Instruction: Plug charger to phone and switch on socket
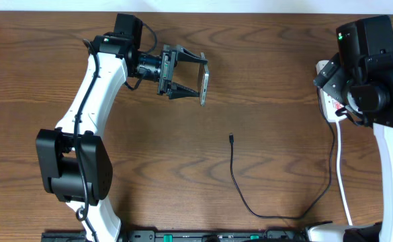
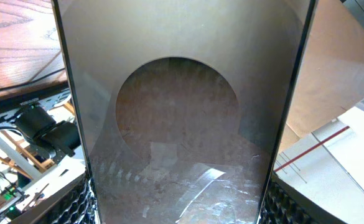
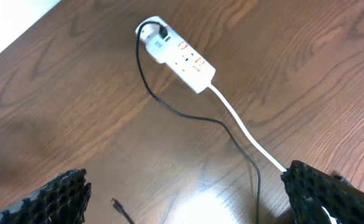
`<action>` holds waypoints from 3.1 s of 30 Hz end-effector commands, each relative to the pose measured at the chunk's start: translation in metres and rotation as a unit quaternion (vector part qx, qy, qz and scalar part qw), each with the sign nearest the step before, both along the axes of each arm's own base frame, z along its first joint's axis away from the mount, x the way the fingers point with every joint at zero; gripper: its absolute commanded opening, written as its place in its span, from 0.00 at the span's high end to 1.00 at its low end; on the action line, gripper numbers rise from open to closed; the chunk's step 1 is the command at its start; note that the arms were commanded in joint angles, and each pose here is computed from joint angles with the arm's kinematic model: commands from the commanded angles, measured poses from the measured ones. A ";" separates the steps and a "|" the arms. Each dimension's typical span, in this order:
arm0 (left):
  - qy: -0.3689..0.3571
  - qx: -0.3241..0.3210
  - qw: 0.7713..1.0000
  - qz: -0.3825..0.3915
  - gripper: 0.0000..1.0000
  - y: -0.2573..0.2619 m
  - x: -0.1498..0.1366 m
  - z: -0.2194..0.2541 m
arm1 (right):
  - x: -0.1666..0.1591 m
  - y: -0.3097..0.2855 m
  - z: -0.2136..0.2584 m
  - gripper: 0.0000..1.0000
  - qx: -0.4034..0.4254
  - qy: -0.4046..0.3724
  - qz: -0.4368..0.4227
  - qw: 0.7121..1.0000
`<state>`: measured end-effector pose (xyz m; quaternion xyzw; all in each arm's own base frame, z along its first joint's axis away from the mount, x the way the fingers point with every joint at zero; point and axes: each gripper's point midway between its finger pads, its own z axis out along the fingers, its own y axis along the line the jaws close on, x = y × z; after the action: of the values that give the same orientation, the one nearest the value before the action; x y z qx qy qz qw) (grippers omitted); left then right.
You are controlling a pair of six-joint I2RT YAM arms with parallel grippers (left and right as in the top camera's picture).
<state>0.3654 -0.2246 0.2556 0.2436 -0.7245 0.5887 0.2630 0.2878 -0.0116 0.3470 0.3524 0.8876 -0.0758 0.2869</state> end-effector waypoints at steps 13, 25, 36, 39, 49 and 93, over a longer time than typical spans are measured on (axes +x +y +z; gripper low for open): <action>-0.025 -0.028 0.999 -0.005 0.32 0.001 -0.004 0.027 | -0.001 0.000 -0.001 0.01 0.000 0.008 0.011 1.000; -0.024 -0.028 0.999 -0.005 0.32 0.001 -0.004 0.027 | -0.001 0.000 -0.001 0.01 0.000 0.008 0.011 1.000; -0.024 -0.028 0.999 -0.005 0.32 0.001 -0.004 0.027 | -0.001 0.000 -0.001 0.01 0.000 0.008 0.011 1.000; -0.024 -0.028 0.999 -0.005 0.32 0.001 -0.004 0.027 | -0.001 0.000 -0.001 0.01 0.000 0.008 0.011 1.000; -0.024 -0.028 0.999 -0.005 0.32 0.001 -0.004 0.027 | -0.001 0.000 -0.001 0.01 0.000 0.008 0.011 1.000; -0.024 -0.031 0.999 -0.007 0.32 0.001 -0.004 0.028 | 0.025 0.126 0.005 0.01 0.184 -0.019 0.302 0.935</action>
<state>0.3653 -0.2246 0.2557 0.2436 -0.7244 0.5888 0.2631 0.3133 0.0508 0.3499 0.2826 0.9153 0.0855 0.2738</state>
